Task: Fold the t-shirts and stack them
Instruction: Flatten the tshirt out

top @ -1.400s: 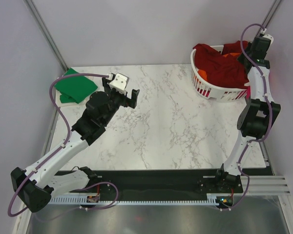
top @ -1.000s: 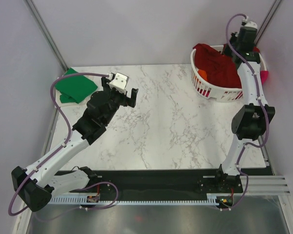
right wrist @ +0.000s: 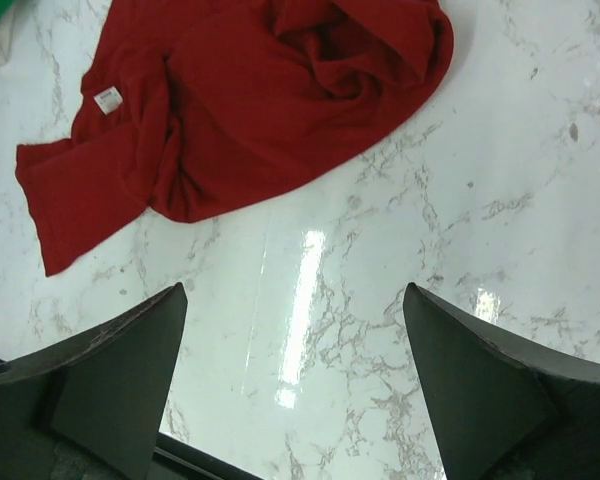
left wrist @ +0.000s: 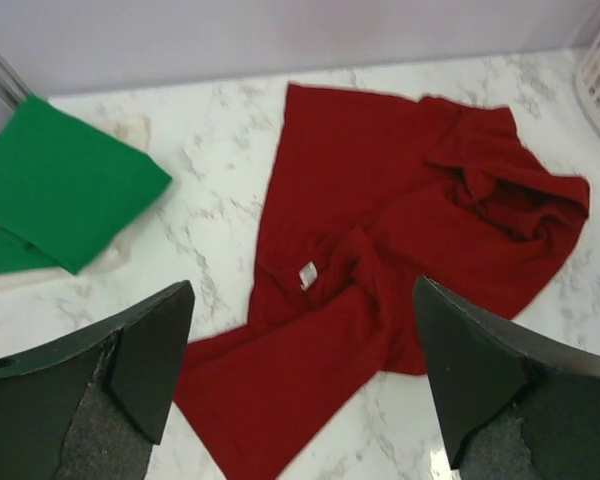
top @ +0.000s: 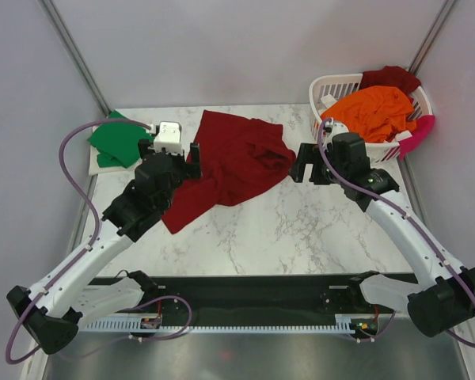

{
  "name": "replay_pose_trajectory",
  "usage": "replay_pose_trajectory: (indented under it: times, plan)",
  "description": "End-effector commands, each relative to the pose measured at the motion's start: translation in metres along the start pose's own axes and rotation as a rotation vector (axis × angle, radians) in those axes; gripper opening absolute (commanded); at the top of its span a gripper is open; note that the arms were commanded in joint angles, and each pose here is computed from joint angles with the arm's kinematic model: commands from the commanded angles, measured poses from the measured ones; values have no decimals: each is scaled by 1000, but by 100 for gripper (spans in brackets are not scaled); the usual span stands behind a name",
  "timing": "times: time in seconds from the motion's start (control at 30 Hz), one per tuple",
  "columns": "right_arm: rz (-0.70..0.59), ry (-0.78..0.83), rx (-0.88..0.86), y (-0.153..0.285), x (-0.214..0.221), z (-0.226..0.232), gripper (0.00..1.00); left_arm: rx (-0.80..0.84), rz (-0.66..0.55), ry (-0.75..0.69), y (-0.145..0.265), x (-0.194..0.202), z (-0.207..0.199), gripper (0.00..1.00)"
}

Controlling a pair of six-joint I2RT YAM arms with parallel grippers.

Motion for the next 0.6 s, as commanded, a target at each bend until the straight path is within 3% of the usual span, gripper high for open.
replay_pose_trajectory:
  times: [0.0, 0.1, 0.17, 0.27, 0.33, 0.57]
  plan:
    - [30, 0, -33, -7, 13, 0, 98, 75, 202, 126, 7, 60, -26, 97]
    - [62, 1, -28, -12, 25, -6, 98, 21, 370, 137, 7, 115, -31, 99]
    - [71, 0, -44, -11, 30, -5, 98, -4, 499, 251, 1, 156, -27, 100]
    - [93, 5, -63, -7, 40, -7, 98, -46, 708, 538, -8, 214, -2, 100]
    - [100, 6, -76, -3, 47, -7, 98, -99, 779, 658, -12, 234, 14, 100]
    - [137, 17, -95, 5, 65, -13, 98, -221, 945, 819, -8, 288, 18, 98]
Point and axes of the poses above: each gripper's point midway between its finger pads, its own y axis back along the fingers, its own z axis along the line the jaws close on, x = y × z, the point moved 1 cm from there along y, back along the fingers, and after that the axes turned 11 degrees about -y, right-handed, at the moved point
